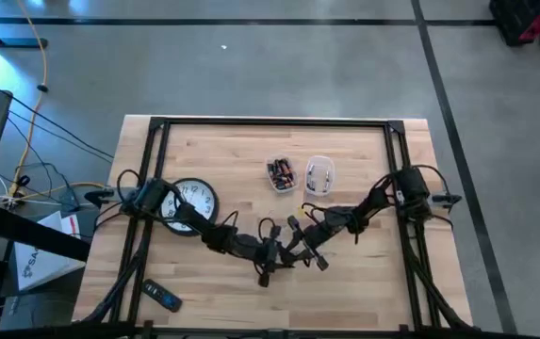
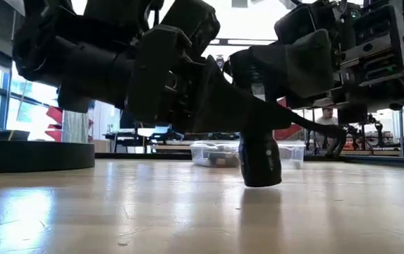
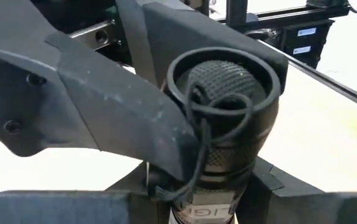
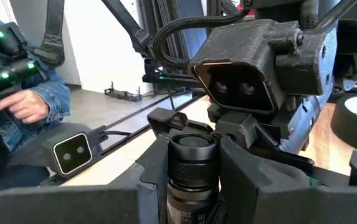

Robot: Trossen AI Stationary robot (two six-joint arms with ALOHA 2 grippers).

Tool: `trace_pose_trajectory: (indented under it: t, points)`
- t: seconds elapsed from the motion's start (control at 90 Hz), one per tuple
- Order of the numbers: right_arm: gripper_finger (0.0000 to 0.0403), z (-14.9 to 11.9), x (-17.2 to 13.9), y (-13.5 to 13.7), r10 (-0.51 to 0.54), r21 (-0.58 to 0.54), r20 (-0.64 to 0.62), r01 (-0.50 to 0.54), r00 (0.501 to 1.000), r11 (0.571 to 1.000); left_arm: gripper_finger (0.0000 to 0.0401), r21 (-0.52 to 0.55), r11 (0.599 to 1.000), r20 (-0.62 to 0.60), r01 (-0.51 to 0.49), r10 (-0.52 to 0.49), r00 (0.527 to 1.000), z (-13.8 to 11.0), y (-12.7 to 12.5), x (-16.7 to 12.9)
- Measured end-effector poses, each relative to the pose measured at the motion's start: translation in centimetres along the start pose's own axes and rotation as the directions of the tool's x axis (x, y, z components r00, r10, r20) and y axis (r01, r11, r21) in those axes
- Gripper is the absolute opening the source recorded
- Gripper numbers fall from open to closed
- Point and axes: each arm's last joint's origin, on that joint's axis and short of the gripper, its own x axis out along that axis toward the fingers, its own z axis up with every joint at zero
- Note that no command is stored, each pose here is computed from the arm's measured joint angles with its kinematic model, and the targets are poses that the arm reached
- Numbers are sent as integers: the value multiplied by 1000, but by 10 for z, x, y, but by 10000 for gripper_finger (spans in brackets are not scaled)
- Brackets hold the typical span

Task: Insert battery
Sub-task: Close the lid of the black flashlight

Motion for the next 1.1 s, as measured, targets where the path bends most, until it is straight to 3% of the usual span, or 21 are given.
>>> trace_pose_trajectory:
  t: [0.411,0.589,0.967,1.1]
  points:
    - [78,-2,7,16,-213,-45,-14,212,977,976,99,-19,994,-22,-112,111,994,0,-10,-9]
    - [78,-2,9,23,-368,-90,-10,366,930,926,99,-69,981,-35,-181,179,983,-3,-8,-28]
    - [78,-1,18,18,-520,-56,-35,518,853,853,99,-118,940,-59,-319,314,947,-6,-1,-30]
    - [78,-1,24,20,-593,-65,-63,589,803,805,99,-130,925,-76,-358,351,933,-7,4,-30]
